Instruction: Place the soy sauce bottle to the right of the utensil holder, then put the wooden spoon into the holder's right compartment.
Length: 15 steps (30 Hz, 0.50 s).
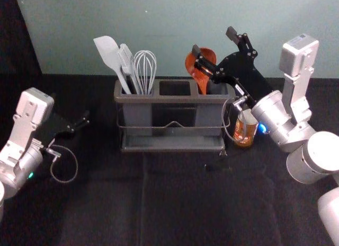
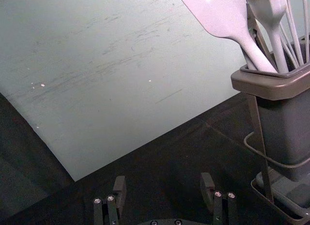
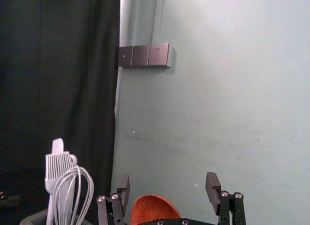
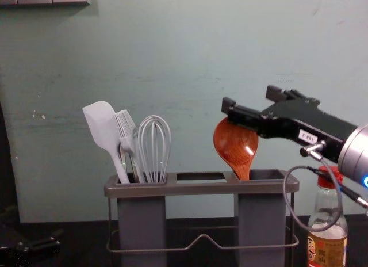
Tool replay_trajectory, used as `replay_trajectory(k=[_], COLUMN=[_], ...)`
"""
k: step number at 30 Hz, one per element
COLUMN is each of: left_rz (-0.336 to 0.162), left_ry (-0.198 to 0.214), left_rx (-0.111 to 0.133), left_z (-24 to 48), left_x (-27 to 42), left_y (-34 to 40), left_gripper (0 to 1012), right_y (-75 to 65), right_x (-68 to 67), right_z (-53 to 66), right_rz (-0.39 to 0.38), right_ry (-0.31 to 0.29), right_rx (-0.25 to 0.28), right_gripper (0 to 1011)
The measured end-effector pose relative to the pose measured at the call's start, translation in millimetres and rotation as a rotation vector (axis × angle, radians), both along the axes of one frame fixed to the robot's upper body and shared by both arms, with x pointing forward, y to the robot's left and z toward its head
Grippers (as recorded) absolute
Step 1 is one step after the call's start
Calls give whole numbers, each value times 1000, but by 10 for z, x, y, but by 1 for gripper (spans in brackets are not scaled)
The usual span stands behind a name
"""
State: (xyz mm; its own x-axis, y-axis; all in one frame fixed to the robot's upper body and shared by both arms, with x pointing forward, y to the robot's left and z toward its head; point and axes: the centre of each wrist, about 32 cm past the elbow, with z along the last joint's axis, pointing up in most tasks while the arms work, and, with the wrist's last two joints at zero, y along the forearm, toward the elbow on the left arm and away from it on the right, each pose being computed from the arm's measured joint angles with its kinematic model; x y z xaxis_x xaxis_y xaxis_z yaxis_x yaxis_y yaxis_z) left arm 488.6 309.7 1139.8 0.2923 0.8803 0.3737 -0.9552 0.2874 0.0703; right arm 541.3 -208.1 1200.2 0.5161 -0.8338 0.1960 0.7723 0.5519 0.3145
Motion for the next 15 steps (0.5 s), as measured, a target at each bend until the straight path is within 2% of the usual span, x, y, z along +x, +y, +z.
replay_trajectory(k=[6,8,11,15], left_rz=[0,0,0,0], left_ry=[0,0,0,0], left_rx=[0,0,0,0], left_z=[0,0,0,0], left_x=[0,0,0,0], left_y=[0,0,0,0], left_gripper=[1005,1005,1005,1005], right_y=[18,17,7,-40], right_x=[-141,-256,-352,-545], right_z=[108,182,219,263], right_rz=[-64,-116,-152,-223], right_ry=[-22,-27,-23,0], right_rx=[-10,-20,-26,-31], right_gripper=[1002,1002,1003,1002])
